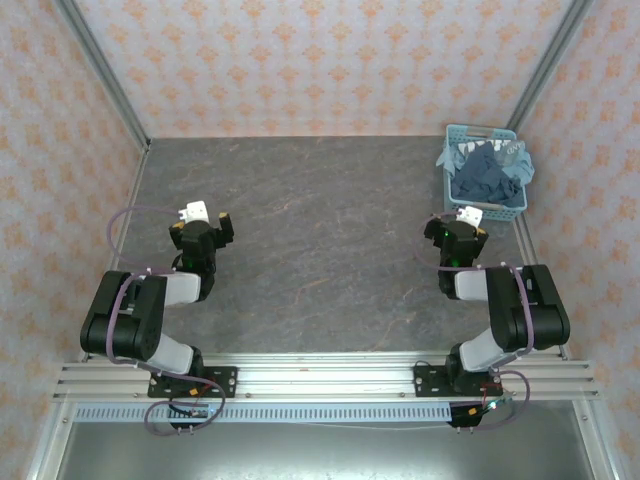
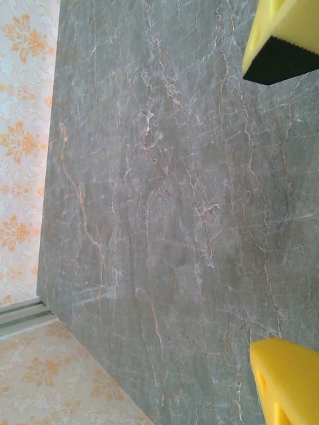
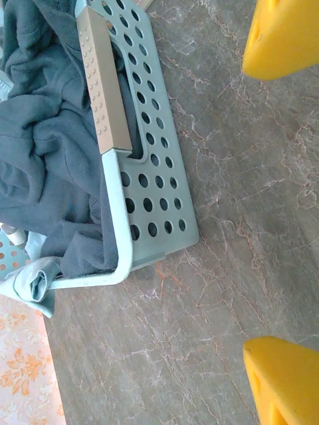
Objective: Fold and stack the t-shirts
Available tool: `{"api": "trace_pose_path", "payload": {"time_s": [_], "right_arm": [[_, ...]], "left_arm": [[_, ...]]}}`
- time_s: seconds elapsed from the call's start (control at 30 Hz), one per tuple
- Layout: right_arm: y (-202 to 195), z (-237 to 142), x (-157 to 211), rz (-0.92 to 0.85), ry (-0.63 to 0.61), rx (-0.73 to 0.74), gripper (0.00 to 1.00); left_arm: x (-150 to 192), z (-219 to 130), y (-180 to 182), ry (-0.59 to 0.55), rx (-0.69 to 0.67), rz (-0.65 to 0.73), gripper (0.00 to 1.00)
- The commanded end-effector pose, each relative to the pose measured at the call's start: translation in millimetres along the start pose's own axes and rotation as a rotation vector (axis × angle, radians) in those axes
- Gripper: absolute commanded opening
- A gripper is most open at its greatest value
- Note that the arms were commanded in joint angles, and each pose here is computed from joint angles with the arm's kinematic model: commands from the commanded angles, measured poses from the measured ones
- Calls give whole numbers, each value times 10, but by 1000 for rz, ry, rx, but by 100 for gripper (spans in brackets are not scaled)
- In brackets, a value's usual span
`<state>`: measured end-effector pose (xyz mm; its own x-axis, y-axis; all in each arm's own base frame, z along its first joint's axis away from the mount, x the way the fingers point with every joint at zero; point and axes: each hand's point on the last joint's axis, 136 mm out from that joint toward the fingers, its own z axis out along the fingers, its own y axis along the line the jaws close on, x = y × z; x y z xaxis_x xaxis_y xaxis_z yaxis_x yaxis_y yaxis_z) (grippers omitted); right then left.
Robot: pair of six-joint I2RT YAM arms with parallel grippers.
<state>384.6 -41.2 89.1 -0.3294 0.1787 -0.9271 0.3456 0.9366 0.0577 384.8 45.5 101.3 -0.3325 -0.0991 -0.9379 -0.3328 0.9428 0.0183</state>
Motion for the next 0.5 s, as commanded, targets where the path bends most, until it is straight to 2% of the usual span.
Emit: {"api": "trace_pose_path", "payload": {"time_s": [0.0, 0.47], "right_arm": [[-28, 9, -46, 8, -15, 17, 99], [-26, 10, -49, 8, -15, 17, 99]], "left_arm": [[36, 12, -41, 16, 12, 35, 100], [35, 14, -64, 19, 9, 50, 100]]}}
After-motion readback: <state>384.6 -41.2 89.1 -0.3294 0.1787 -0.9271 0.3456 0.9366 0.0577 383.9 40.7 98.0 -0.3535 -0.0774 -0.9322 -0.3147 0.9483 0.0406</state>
